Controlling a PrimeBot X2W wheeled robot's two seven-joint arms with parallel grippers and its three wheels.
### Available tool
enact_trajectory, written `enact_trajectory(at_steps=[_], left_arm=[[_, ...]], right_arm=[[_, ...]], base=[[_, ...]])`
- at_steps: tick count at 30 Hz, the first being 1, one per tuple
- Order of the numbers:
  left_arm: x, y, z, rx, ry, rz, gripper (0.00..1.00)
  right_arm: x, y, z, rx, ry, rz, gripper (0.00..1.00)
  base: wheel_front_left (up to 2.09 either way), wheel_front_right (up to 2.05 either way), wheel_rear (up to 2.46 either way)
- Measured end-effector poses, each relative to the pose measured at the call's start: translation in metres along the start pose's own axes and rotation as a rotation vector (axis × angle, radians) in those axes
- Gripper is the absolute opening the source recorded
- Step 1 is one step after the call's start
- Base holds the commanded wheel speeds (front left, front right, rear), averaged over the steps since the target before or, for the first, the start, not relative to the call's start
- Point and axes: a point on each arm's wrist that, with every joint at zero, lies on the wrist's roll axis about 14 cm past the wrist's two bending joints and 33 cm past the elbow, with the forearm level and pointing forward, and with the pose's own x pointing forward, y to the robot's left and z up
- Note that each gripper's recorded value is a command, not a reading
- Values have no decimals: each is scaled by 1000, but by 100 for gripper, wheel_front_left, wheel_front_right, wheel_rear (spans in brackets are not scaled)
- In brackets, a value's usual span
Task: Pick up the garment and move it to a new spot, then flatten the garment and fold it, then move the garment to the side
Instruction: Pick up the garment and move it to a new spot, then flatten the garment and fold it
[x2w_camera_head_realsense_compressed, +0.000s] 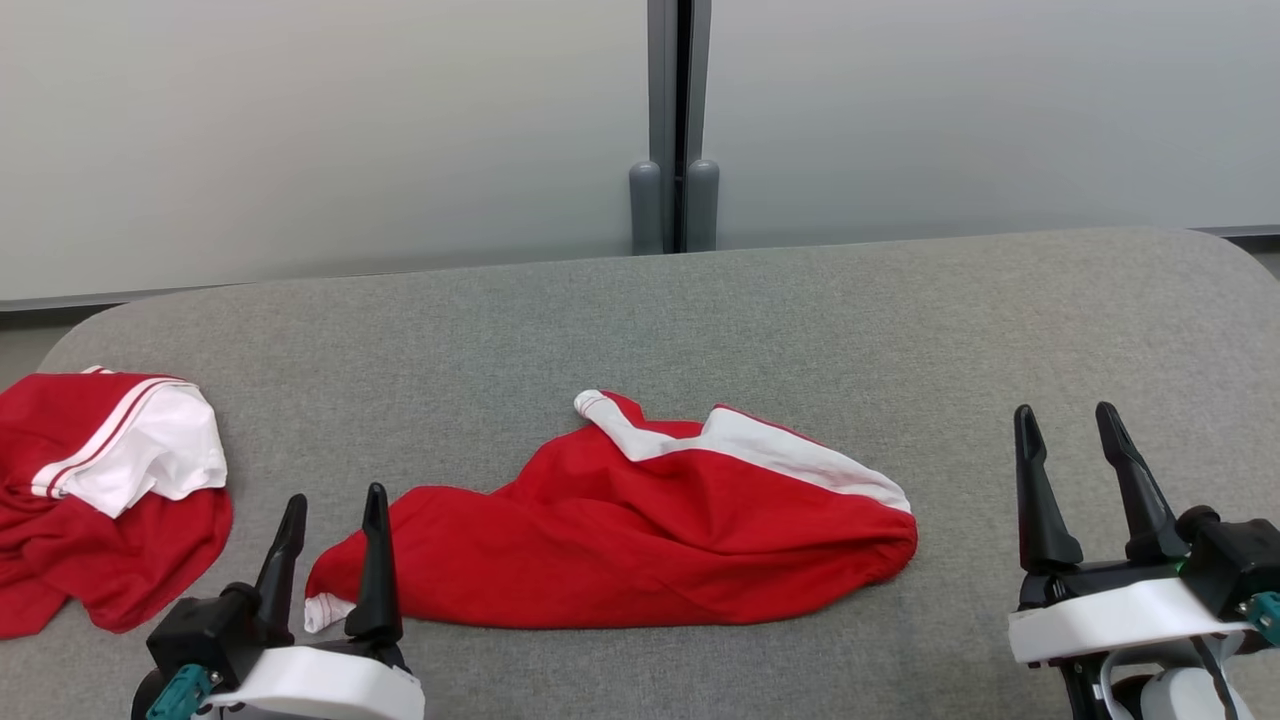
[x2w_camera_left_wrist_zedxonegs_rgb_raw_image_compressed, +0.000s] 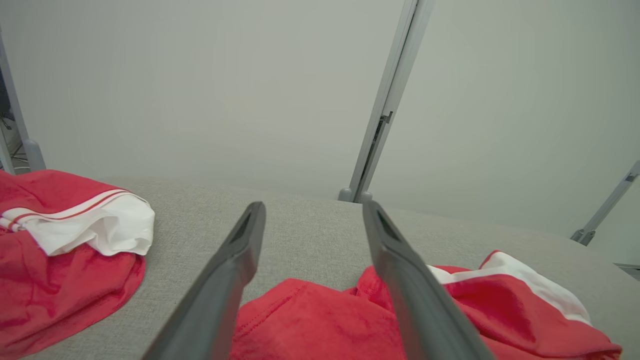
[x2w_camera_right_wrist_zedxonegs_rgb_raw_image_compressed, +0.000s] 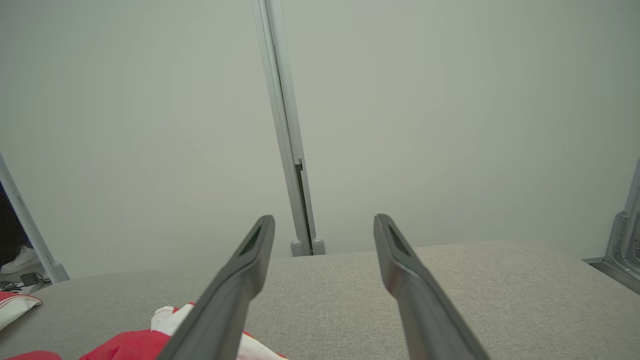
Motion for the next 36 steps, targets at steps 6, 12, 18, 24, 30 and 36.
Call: enact_trajectory(at_steps=[6, 12, 18, 24, 30, 36], left_arm=[[-2, -5, 1, -9, -11, -10, 100], [-2, -4, -5, 4, 3, -14, 100], [-1, -5, -14, 10, 40, -17, 100], [14, -19, -20, 11, 106, -88, 100], [40, -34, -33, 32, 236, -168, 100], [71, -40, -65, 86, 466, -209, 100]], right_arm=[[0, 2, -3, 2, 9, 5, 100], [0, 0, -5, 1, 16, -2, 100], [-1, 0, -7, 3, 21, -5, 100], [1, -4, -6, 0, 18, -15, 100], [6, -10, -7, -2, 19, -30, 100], [14, -21, -7, -10, 17, -58, 100]], base=[[0, 0, 0], [0, 0, 0], [0, 0, 0], [0, 0, 0], [0, 0, 0], [0, 0, 0]])
